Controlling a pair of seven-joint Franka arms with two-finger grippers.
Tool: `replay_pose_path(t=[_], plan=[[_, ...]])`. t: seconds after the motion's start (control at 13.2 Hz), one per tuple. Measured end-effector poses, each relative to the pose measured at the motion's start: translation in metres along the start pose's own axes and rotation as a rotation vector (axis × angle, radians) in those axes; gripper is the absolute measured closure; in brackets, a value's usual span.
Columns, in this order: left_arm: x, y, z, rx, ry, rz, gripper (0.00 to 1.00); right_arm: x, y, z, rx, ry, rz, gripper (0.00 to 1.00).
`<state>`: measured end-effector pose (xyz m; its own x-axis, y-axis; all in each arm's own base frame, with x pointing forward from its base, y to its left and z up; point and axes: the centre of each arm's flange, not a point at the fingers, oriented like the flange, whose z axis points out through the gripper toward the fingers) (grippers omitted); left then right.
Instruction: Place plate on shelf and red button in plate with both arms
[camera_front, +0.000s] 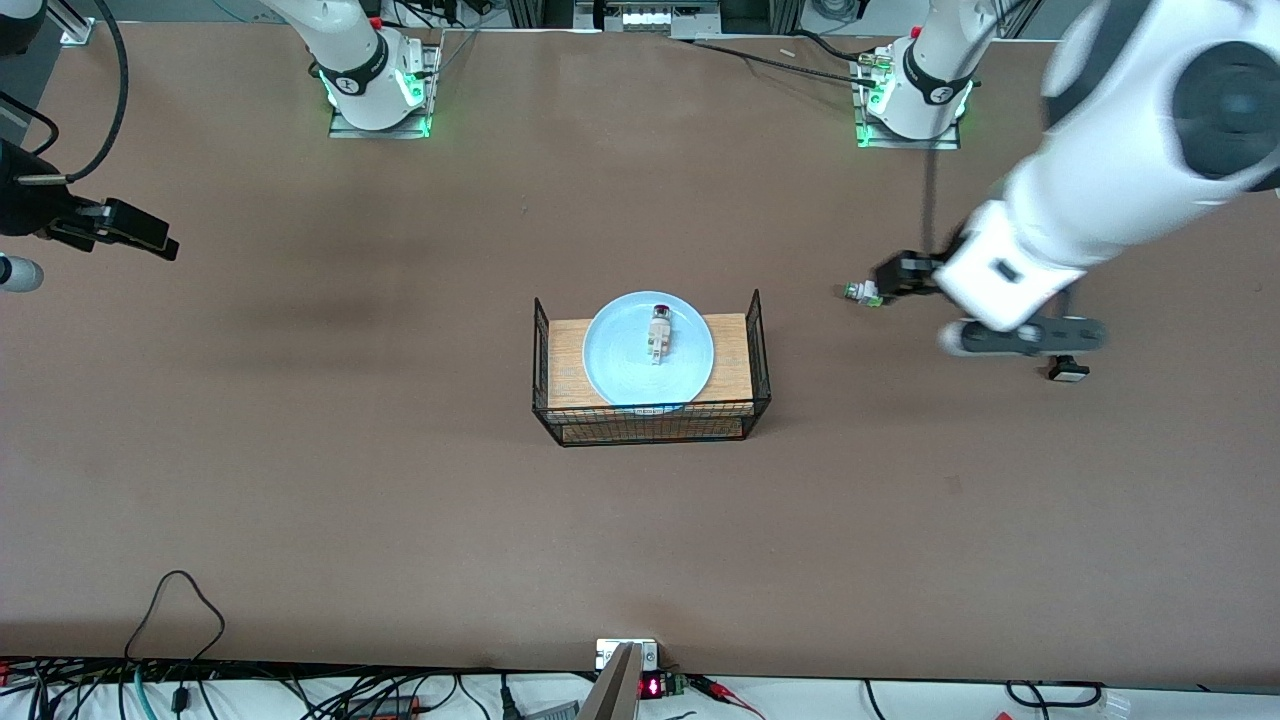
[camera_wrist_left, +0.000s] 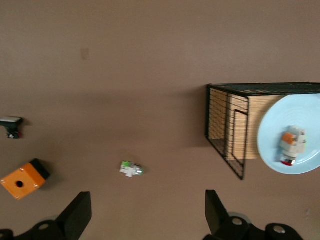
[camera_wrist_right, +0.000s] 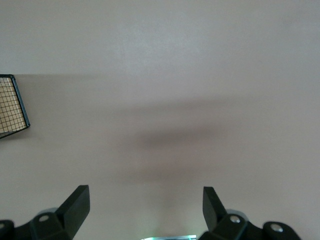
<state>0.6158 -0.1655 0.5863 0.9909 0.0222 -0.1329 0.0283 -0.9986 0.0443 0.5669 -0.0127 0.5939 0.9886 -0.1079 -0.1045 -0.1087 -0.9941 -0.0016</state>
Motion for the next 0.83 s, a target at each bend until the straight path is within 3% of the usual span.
replay_pose_path(t=[0.46, 0.83], plan=[[-0.026, -0.120, 0.013, 0.063, 0.102, 0.081, 0.00, 0.002, 0.000, 0.004, -0.002, -0.010, 0.001, 0.00], [-0.056, -0.134, 0.024, 0.066, 0.126, 0.084, 0.00, 0.007, 0.014, 0.011, -0.005, -0.033, 0.029, 0.00]])
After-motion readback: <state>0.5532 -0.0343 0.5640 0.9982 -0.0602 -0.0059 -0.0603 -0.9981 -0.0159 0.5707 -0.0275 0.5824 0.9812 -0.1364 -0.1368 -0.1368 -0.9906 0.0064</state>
